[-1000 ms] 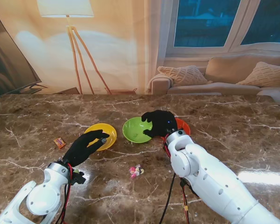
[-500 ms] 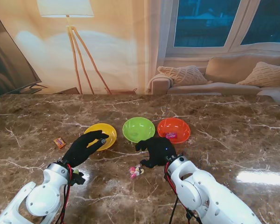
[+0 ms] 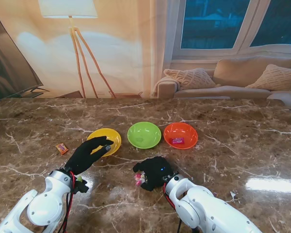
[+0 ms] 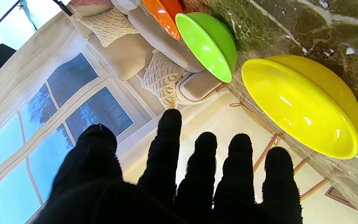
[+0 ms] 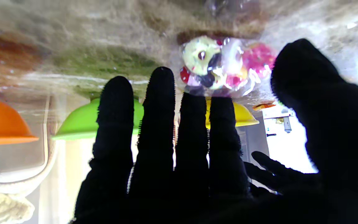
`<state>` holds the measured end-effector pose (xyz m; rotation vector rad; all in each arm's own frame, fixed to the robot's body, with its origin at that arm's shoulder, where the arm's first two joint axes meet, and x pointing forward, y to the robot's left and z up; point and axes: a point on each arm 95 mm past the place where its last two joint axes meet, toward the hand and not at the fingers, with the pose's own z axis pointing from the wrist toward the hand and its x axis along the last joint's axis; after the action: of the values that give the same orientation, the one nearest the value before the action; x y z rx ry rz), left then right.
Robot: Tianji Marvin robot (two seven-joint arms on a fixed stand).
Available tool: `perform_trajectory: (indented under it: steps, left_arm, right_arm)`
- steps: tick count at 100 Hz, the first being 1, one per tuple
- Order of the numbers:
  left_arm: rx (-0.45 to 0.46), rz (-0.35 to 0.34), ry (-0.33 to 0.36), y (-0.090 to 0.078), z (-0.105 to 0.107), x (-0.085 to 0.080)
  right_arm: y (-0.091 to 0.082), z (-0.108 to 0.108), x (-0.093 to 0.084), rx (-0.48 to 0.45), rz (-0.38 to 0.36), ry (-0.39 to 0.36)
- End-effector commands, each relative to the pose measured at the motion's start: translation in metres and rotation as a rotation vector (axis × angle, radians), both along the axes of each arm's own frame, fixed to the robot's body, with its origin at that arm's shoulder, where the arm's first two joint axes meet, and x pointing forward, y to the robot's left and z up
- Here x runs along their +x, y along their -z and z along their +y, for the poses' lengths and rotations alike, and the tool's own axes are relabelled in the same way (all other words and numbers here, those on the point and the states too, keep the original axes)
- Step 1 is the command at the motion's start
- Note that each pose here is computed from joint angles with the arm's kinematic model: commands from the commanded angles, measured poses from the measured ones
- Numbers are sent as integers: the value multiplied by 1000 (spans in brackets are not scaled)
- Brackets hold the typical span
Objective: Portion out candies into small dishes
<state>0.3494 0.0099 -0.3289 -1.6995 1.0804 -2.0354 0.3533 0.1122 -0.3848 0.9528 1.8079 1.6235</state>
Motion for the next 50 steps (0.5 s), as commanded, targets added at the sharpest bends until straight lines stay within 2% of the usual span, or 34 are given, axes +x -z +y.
perform_trajectory:
  steps: [1, 21, 50]
  left_arm:
    - [2, 7, 0, 4, 0, -3]
    - [0, 7, 1, 4, -1, -2]
    - [-1, 3, -2, 2, 0, -3]
  right_arm:
    - [9, -3, 0, -36, 12, 6]
    - [18, 1, 4, -58, -1, -9]
    - [22, 7, 8, -36, -35, -30]
